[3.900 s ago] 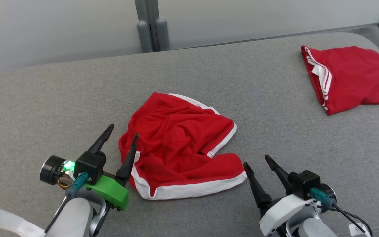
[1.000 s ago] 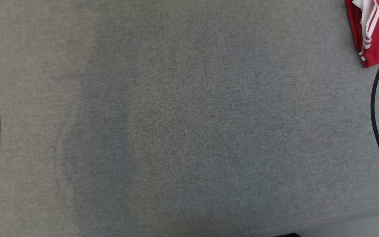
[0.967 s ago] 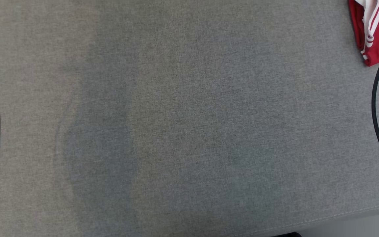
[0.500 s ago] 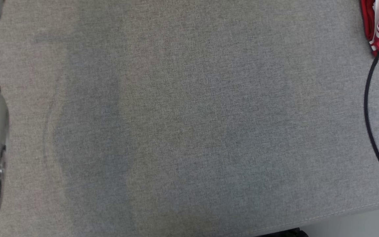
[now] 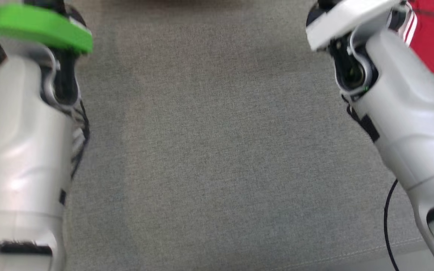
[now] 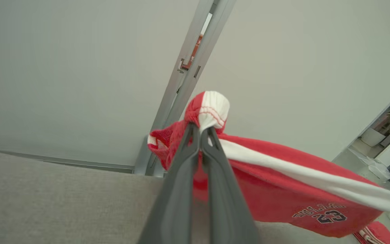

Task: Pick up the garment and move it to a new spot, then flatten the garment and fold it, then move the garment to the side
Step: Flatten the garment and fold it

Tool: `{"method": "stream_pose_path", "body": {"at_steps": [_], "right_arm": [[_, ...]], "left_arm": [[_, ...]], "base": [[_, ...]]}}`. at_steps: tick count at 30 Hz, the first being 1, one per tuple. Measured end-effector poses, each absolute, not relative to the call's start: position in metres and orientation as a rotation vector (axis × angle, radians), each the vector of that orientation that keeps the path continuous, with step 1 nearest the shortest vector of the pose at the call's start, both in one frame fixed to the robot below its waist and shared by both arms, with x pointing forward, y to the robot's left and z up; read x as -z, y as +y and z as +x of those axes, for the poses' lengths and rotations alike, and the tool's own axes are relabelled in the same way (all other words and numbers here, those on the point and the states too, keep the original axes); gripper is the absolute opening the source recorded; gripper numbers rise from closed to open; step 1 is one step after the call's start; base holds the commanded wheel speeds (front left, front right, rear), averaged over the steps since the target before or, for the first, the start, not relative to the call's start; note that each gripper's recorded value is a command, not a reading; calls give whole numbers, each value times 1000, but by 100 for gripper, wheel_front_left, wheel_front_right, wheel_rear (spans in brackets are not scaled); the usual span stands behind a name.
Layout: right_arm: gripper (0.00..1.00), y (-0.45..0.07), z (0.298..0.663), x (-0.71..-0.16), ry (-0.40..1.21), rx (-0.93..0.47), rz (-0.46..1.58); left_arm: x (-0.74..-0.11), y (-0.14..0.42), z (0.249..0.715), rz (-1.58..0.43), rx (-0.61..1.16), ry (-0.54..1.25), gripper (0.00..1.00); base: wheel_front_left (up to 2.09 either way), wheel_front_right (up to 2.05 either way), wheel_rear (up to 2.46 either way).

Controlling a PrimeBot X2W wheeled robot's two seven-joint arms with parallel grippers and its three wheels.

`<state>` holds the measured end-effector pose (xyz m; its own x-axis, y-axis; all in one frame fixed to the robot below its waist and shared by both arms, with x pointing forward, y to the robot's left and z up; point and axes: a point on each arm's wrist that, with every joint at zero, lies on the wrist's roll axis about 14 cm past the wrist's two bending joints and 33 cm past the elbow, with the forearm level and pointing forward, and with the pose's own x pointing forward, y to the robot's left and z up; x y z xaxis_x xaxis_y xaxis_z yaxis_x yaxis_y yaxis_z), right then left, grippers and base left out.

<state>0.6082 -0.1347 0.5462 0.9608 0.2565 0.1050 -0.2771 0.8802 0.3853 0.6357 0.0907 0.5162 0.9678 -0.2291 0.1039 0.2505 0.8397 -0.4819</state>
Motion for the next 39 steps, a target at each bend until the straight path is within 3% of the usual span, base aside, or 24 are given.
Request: {"method": "stream_pose_path", "body": {"at_steps": [14, 27, 32, 39], "right_arm": [[0, -146, 445, -454, 163, -205, 581], [0, -145, 331, -432, 259, -185, 556], [0, -143, 310, -438, 264, -165, 577], [0, -145, 320, -459, 213, -158, 550]], "left_arm": [[-444, 125, 463, -599, 64, 104, 0], [-433, 143, 362, -679, -48, 174, 0], [-438, 144, 344, -701, -63, 167, 0], [-444, 136, 341, -712, -42, 162, 0]], "base": [[0, 0, 0], [0, 0, 0], [0, 0, 0], [0, 0, 0]]}}
